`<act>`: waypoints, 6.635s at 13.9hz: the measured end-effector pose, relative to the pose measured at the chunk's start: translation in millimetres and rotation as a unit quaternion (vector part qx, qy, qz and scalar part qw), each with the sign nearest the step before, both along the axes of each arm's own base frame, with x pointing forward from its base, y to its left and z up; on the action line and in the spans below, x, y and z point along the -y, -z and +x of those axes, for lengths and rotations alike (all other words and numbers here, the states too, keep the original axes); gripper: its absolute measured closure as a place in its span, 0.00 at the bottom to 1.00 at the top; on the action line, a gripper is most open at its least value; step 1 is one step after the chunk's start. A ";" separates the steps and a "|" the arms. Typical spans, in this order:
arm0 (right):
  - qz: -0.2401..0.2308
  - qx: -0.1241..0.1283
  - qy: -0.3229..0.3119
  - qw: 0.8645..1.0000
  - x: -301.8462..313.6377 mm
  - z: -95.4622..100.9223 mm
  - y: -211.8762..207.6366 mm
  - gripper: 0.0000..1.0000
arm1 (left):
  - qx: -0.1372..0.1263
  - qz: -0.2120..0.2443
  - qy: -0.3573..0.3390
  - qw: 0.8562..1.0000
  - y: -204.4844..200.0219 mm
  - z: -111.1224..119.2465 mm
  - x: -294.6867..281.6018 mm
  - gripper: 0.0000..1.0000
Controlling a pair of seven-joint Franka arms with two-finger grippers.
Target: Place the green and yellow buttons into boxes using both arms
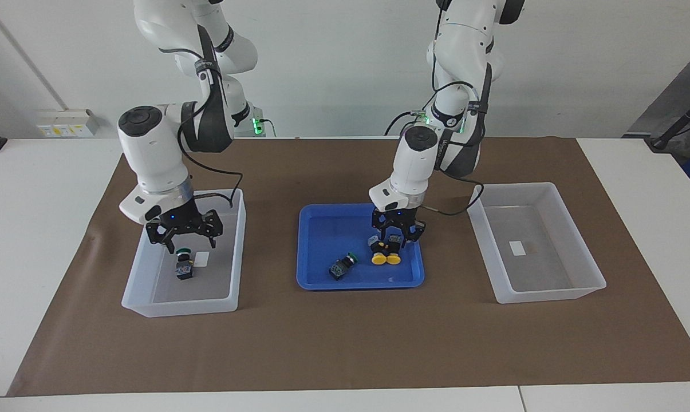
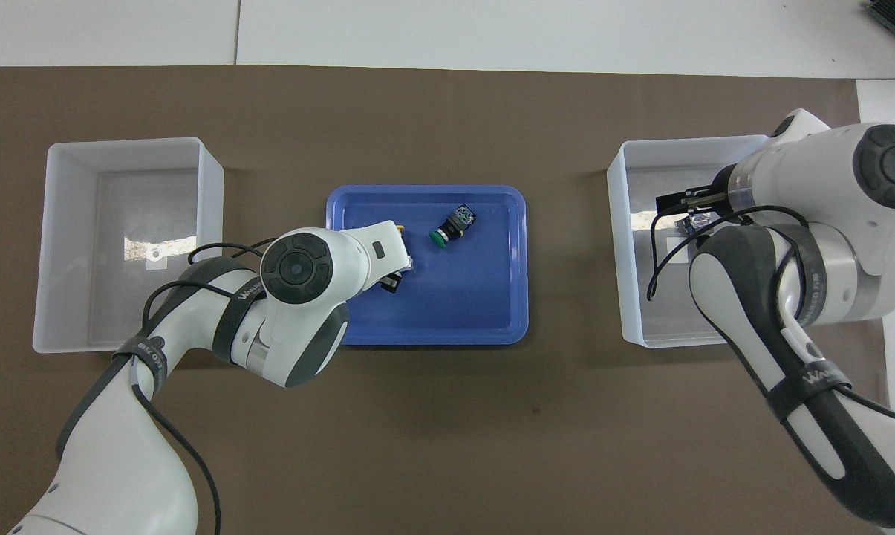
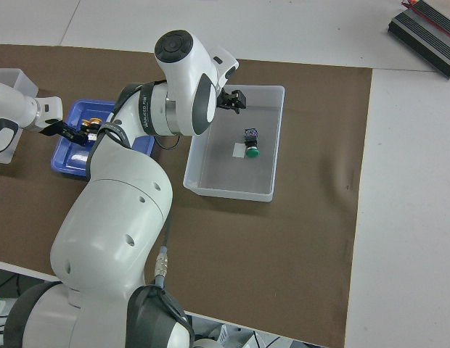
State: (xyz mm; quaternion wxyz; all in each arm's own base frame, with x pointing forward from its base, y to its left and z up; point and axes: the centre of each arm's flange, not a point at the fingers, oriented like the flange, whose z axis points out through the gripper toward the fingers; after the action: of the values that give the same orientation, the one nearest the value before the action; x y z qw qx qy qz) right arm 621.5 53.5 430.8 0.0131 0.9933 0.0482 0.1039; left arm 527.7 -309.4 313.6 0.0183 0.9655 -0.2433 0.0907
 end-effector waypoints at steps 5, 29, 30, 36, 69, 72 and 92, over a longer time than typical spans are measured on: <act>0.038 0.006 0.080 0.996 -111.9 -14.3 -2.7 0.00 | -0.001 0.001 0.000 1.000 1.2 -1.3 -1.4 0.58; 0.091 0.003 0.241 0.966 -299.4 -6.5 140.9 0.36 | 0.066 0.021 -0.169 0.983 -63.8 106.9 -356.0 0.58; 0.094 0.004 0.242 0.966 -299.7 -5.8 137.6 0.46 | 0.062 0.021 -0.166 0.984 -54.9 107.2 -353.0 0.58; 0.080 -0.010 0.235 0.969 -240.6 16.8 48.5 0.61 | 0.070 0.028 -0.113 0.991 -7.2 115.0 -337.3 0.58; 0.019 -0.029 0.103 0.994 69.0 -49.6 -160.7 0.00 | 0.007 -0.068 -0.208 0.976 8.8 3.3 32.6 0.25; 0.019 -0.048 0.119 0.992 85.9 -66.7 -206.1 0.00 | 0.011 -0.071 -0.210 0.975 5.3 6.9 31.1 0.55; 0.017 -0.085 0.116 0.989 80.8 -75.1 -201.8 0.00 | 0.087 -0.016 -0.274 0.958 -112.4 89.4 -343.3 0.57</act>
State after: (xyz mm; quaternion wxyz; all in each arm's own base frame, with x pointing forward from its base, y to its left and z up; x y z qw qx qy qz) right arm 546.3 -27.3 632.6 0.0045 0.9975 -0.0681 0.0179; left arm 617.2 33.9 426.0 -0.0131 0.9832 0.0313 0.1794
